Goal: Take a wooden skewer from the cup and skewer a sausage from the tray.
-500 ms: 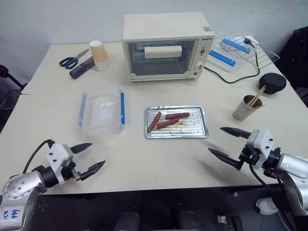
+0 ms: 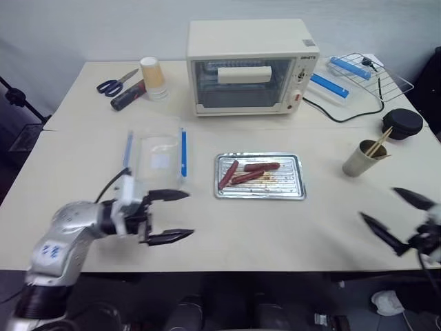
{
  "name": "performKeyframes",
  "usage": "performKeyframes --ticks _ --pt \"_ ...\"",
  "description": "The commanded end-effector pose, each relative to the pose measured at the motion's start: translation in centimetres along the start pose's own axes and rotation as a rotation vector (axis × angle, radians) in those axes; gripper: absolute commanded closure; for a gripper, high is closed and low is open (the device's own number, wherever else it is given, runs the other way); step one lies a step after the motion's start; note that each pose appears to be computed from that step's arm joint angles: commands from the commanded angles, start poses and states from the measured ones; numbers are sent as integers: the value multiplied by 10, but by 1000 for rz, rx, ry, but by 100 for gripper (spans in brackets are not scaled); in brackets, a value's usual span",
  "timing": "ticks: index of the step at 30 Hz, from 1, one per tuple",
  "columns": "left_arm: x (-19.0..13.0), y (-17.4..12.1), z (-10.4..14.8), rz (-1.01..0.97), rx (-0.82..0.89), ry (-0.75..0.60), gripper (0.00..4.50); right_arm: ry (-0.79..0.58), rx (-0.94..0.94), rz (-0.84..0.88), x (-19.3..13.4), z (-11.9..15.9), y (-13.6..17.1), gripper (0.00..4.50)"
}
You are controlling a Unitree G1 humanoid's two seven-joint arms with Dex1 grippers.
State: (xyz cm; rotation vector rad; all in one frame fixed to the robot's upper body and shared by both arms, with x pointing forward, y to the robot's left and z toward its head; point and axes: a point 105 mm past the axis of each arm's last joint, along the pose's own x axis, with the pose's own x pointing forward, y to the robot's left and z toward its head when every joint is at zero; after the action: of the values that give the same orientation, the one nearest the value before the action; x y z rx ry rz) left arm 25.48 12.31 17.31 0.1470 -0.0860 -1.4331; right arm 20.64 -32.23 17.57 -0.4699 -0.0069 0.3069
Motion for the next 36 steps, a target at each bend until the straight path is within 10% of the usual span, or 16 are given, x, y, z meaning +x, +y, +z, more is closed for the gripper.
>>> performKeyframes --ticks 1,13,27,36 --pt "16 3 8 -46 -29 -72 2 -16 -43 -47 -6 9 -9 0" --pt "31 8 -3 -11 -61 -103 2 346 -53 92 62 62 -53 0" --pt "32 2 -8 54 -67 -105 2 457 -174 211 129 53 -68 0" --pt "28 0 -9 75 -74 -99 0 435 -204 261 141 61 -64 298"
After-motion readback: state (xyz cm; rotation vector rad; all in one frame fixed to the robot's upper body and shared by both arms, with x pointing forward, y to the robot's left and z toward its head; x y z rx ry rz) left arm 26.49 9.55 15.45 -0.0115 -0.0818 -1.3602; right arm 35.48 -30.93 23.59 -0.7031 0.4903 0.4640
